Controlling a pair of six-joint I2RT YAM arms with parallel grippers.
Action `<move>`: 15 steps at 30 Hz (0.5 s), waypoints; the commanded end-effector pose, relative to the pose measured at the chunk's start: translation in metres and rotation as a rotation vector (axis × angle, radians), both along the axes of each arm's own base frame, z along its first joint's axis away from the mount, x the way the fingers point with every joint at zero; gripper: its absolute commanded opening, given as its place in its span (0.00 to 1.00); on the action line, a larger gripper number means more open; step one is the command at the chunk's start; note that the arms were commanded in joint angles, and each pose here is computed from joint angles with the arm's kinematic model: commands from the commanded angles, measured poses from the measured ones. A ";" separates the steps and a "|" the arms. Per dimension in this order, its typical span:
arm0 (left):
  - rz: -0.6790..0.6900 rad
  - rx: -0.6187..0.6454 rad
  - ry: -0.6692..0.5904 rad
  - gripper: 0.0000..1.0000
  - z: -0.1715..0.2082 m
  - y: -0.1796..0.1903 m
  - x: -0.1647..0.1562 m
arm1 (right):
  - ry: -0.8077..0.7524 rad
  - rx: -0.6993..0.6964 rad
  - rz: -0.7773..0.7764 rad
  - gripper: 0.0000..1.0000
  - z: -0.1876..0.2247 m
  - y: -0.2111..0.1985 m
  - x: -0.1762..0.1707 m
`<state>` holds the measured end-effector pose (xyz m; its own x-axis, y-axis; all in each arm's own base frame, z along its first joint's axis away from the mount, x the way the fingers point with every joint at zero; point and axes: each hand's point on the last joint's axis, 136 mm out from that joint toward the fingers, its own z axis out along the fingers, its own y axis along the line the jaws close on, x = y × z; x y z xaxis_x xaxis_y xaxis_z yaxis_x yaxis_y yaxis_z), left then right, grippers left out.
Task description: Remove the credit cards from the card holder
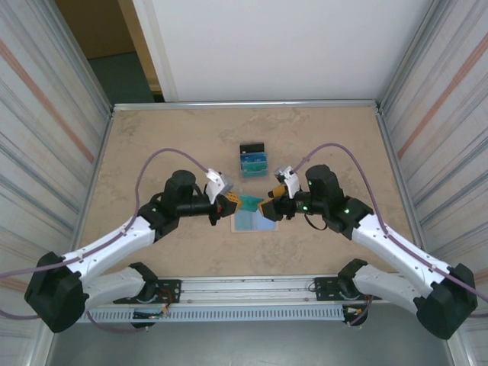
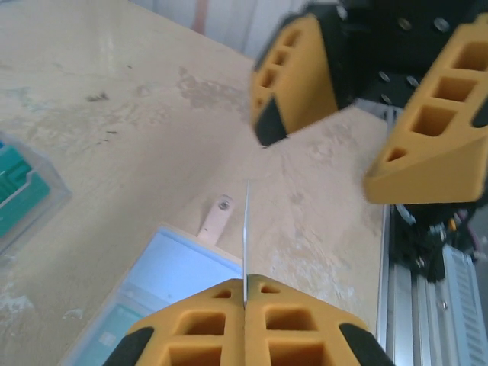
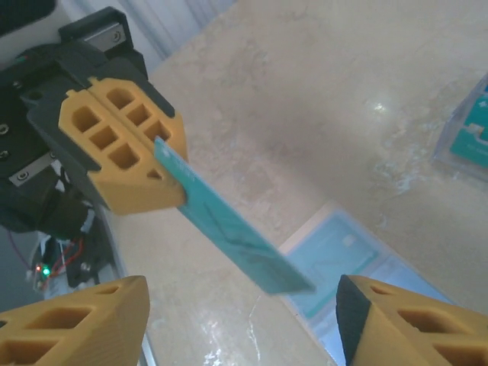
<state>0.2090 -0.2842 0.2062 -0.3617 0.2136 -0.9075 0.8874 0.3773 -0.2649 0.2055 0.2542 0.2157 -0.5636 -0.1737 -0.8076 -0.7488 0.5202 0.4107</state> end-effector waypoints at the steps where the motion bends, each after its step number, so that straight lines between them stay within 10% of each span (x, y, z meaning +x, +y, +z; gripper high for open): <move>1: 0.114 -0.191 0.029 0.00 0.033 0.002 0.014 | 0.002 0.164 -0.043 0.68 0.024 0.002 0.003; 15: 0.111 -0.406 0.091 0.00 0.062 0.005 0.006 | 0.027 0.363 -0.052 0.70 0.038 0.002 0.018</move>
